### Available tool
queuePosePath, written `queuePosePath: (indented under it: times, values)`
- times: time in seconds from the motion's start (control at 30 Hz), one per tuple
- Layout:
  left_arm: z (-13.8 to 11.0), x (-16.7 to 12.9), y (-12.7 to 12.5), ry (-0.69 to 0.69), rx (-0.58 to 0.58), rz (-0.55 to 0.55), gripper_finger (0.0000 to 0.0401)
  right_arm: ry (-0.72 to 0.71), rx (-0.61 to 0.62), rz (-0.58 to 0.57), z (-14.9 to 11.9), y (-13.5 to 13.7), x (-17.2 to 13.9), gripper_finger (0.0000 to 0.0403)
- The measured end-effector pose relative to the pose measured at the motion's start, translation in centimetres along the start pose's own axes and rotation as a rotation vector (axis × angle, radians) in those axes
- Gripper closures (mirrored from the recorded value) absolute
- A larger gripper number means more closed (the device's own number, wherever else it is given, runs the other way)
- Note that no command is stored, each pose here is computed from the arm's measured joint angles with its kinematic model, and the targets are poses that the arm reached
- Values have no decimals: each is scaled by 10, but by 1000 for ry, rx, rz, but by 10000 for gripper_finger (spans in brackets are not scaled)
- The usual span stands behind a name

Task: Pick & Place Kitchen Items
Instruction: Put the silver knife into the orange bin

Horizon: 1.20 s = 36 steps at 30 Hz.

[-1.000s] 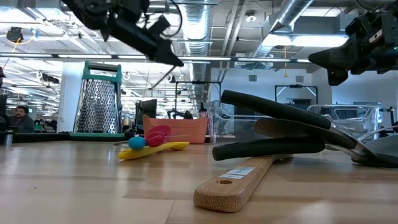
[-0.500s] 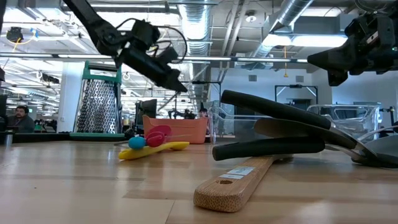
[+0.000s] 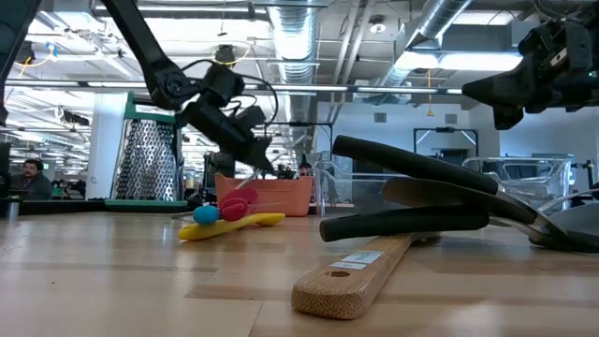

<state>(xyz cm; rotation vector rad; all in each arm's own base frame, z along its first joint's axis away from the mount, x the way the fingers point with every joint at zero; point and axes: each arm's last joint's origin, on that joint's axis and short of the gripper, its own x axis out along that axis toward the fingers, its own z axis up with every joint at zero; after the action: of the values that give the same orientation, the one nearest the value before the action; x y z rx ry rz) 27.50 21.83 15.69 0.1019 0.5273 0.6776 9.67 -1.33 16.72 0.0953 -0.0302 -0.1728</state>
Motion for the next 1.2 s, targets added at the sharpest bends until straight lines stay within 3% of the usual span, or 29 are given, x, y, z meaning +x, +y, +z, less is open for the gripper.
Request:
queuePosePath:
  times: [0.23,1.0,1.2]
  values:
    - [-13,10,0,28,-74,-3,393,0,0,0,0,0,0,403]
    - [-17,11,0,50,-77,-3,393,0,0,0,0,0,0,403]
    - [-18,11,0,65,-131,-4,385,1,1,0,0,0,0,403]
